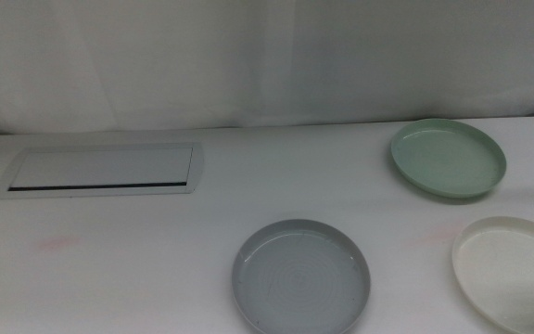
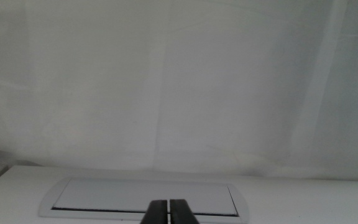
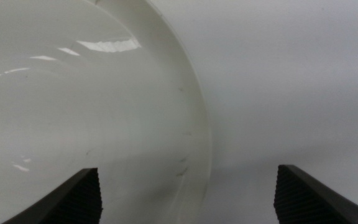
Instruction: Stack the three bowls on top of each other.
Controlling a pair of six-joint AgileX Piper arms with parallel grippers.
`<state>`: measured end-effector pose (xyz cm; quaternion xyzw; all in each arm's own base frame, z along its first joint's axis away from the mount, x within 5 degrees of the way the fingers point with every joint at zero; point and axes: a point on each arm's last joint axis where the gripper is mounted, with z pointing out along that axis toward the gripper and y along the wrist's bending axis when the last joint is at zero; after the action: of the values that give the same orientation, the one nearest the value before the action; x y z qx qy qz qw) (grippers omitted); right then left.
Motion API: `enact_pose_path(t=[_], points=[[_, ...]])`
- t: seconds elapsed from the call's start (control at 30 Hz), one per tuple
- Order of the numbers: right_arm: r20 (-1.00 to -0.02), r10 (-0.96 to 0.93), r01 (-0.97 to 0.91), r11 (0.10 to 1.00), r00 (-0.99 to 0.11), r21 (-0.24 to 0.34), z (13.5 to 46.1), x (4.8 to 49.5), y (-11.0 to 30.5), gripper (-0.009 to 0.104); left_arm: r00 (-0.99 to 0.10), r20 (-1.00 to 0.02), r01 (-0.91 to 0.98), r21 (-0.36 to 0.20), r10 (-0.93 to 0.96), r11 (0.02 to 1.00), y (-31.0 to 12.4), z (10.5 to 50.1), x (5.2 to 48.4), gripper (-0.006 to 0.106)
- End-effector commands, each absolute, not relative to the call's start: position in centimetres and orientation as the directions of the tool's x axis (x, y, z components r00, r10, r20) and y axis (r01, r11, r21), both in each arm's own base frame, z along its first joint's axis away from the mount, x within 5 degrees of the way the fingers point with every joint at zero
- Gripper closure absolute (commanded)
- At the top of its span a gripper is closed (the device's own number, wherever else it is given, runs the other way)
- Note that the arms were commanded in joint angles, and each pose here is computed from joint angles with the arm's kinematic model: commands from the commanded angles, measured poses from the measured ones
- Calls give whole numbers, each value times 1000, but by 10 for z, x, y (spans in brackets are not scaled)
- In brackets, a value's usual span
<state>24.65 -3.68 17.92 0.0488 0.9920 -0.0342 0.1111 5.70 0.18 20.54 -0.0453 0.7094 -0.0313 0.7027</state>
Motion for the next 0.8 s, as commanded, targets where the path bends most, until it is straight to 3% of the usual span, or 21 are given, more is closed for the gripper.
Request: enact_pose_path(t=[0.0, 0.43, 0.53, 0.67, 0.77], points=[[-216, 96, 111, 992, -972, -58, 169, 250, -40, 20, 2, -992, -18, -122, -122, 992, 2, 198, 55, 103], [-181, 145, 153, 988, -973, -25, 128, 266, -40, 23, 4, -992, -18, -122, -122, 992, 2, 198, 55, 103], [-177, 153, 159, 987, -972, -19, 125, 267, -40, 43, 4, -992, -18, -122, -122, 992, 2, 198, 55, 103], [-197, 157, 163, 986, -968, -15, 125, 269, -40, 98, 4, -992, -18, -122, -122, 992, 2, 198, 55, 103], [-215, 161, 168, 986, -963, -14, 126, 270, -40, 98, 4, -992, -18, -122, -122, 992, 2, 198, 55, 103]])
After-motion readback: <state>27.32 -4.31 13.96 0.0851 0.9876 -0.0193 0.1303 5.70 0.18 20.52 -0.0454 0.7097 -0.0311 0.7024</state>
